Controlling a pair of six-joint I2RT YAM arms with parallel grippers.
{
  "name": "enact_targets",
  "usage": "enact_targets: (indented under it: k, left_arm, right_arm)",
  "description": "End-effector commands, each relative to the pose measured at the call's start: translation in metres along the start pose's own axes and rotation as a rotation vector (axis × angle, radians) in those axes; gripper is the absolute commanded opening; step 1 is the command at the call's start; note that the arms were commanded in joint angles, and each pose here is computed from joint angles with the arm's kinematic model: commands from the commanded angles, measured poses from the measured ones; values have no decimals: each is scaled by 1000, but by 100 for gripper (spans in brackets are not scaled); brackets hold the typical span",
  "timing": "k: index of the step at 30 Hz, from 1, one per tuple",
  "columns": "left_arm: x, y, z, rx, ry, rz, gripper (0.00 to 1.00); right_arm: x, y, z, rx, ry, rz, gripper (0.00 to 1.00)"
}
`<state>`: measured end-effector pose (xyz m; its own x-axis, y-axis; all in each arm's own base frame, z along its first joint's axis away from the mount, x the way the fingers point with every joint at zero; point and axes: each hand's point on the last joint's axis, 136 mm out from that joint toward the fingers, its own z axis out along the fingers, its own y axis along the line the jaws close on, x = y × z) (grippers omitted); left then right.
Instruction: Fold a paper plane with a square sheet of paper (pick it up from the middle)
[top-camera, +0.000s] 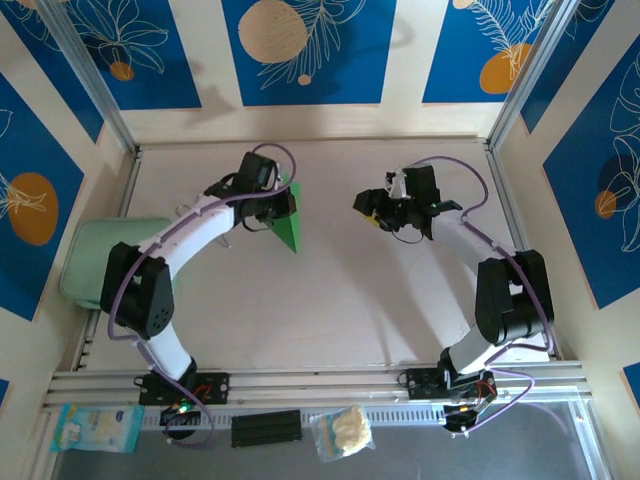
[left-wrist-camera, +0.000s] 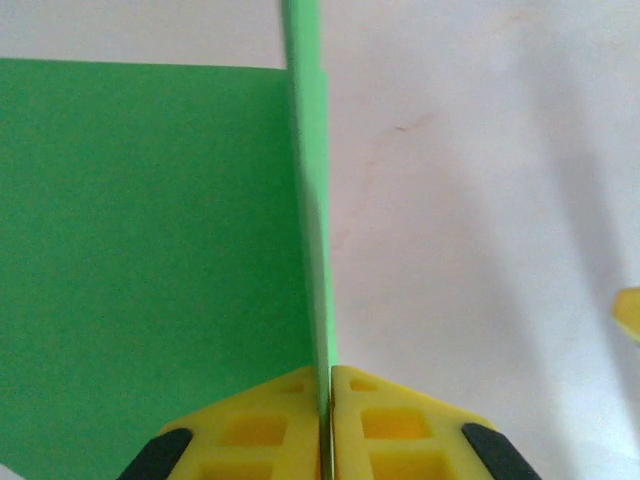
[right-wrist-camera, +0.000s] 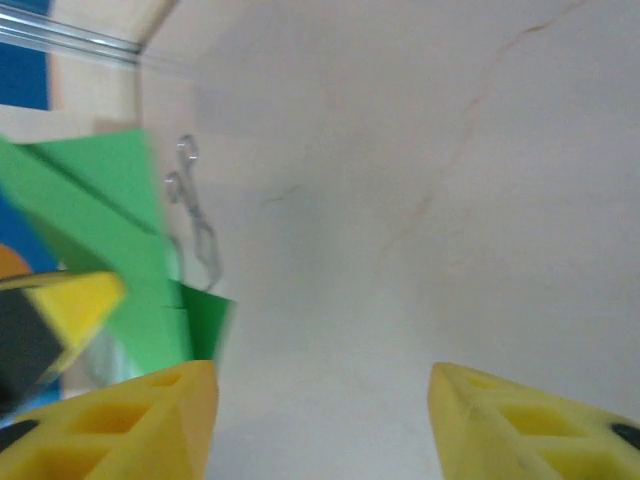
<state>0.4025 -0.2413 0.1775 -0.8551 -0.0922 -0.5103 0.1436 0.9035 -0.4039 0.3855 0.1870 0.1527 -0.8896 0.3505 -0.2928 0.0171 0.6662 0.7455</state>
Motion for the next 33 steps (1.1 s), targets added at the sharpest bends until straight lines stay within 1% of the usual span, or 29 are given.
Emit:
enact_targets:
  k: [1,2,6,7,10,14,20,22,26,33]
  left_arm:
    - [27,57,-10,-390,164,240,12]
    - [22,63,-10,-465,163,279,12]
    - [11,72,-3,-664,169,397,11]
    - [9,72,0,-693,170,421,11]
    - [7,72,10,-794,173,492,11]
    - [13,72,28,-906,185,585,10]
    - [26,72,57,-998,206,676,10]
    - [31,73,68,-1000,214,689,10]
    - [48,74,90,-983,242,692,13]
    - [71,70,111,-902,279,625,20]
  right_arm:
    - [-7,-11,-17,132,-63,-90,65]
    - [-9,-13,-20,151,-83,-102,68]
    - [-14,-16,-33,194,-148,-151,81]
    - [-15,-17,-37,205,-160,-161,84]
    - [-21,-20,-48,246,-206,-173,100]
    - [-27,-22,-63,262,-253,-183,99]
    - [-25,-15,-70,186,-235,-150,99]
    - [-23,-16,-71,178,-222,-127,100]
    - [-17,-20,-71,186,-194,-102,96]
    - [-14,-23,-70,190,-183,-79,94]
